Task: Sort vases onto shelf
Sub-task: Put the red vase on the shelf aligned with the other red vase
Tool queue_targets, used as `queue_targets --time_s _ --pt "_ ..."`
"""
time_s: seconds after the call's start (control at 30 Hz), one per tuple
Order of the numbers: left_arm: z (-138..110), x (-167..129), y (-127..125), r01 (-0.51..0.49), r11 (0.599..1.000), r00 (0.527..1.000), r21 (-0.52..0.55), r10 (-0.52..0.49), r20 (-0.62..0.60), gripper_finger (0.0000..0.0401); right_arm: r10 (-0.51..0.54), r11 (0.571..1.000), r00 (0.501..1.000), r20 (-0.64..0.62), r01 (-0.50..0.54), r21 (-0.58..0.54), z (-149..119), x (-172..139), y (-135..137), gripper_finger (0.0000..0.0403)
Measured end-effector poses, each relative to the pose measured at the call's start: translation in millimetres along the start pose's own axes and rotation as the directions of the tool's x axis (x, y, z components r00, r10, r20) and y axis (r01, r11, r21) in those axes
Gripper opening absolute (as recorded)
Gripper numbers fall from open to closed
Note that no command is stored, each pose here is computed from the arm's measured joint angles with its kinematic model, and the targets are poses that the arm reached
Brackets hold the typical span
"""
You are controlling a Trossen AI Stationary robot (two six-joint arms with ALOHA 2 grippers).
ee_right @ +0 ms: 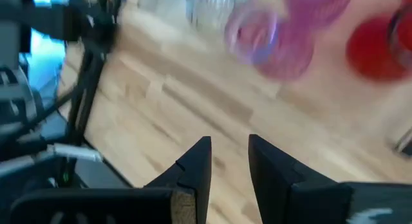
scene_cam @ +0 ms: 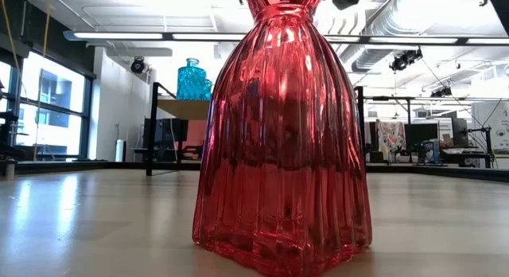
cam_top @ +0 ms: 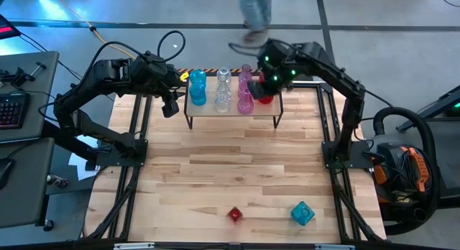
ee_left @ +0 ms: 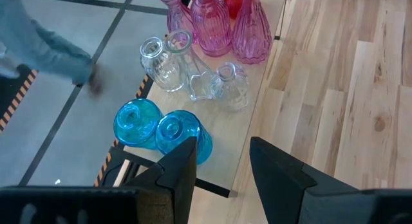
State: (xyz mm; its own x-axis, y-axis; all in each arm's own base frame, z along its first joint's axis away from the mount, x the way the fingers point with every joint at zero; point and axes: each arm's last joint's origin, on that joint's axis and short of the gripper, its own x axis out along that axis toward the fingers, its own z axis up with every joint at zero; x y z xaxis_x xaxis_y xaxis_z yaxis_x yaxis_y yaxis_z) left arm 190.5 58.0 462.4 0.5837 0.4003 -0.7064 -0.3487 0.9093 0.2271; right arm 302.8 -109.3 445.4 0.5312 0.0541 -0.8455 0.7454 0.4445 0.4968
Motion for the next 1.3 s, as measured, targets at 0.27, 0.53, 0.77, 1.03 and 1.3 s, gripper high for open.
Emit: queue_targets --time_s 0.27,0.53,0.77,1.03,1.3 --pt "0.0 0.0 0.1 0.0 1.0 1.0 0.0 0.0 0.0 0.0136 -0.006 0.99 0.997 -0.072 -0.005 -0.143 -52.1 9.2 36.4 0.0083" --pt "0.0 0.0 0.0 0.0 1.0 1.0 0.0 0.0 0.0 0.0136 -0.137 0.958 0.986 -0.091 0.109 -0.267 -106.5 39.4 59.0 0.0083" --pt "0.0 0.0 0.1 0.0 1.0 1.0 0.0 0.0 0.0 0.0136 -0.182 0.97 0.971 -0.157 0.151 -0.188 -149.5 88.6 68.3 0.0083" --pt "0.0 0.0 0.1 0.0 1.0 1.0 0.0 0.0 0.0 0.0136 -0.103 0.992 0.975 -0.196 0.085 -0.097 -191.4 136.8 75.4 0.0083" --pt "0.0 0.0 0.0 0.0 1.0 1.0 0.0 0.0 0.0 0.0136 0.011 0.999 0.98 -0.199 -0.017 -0.028 -219.0 171.8 76.4 0.0083"
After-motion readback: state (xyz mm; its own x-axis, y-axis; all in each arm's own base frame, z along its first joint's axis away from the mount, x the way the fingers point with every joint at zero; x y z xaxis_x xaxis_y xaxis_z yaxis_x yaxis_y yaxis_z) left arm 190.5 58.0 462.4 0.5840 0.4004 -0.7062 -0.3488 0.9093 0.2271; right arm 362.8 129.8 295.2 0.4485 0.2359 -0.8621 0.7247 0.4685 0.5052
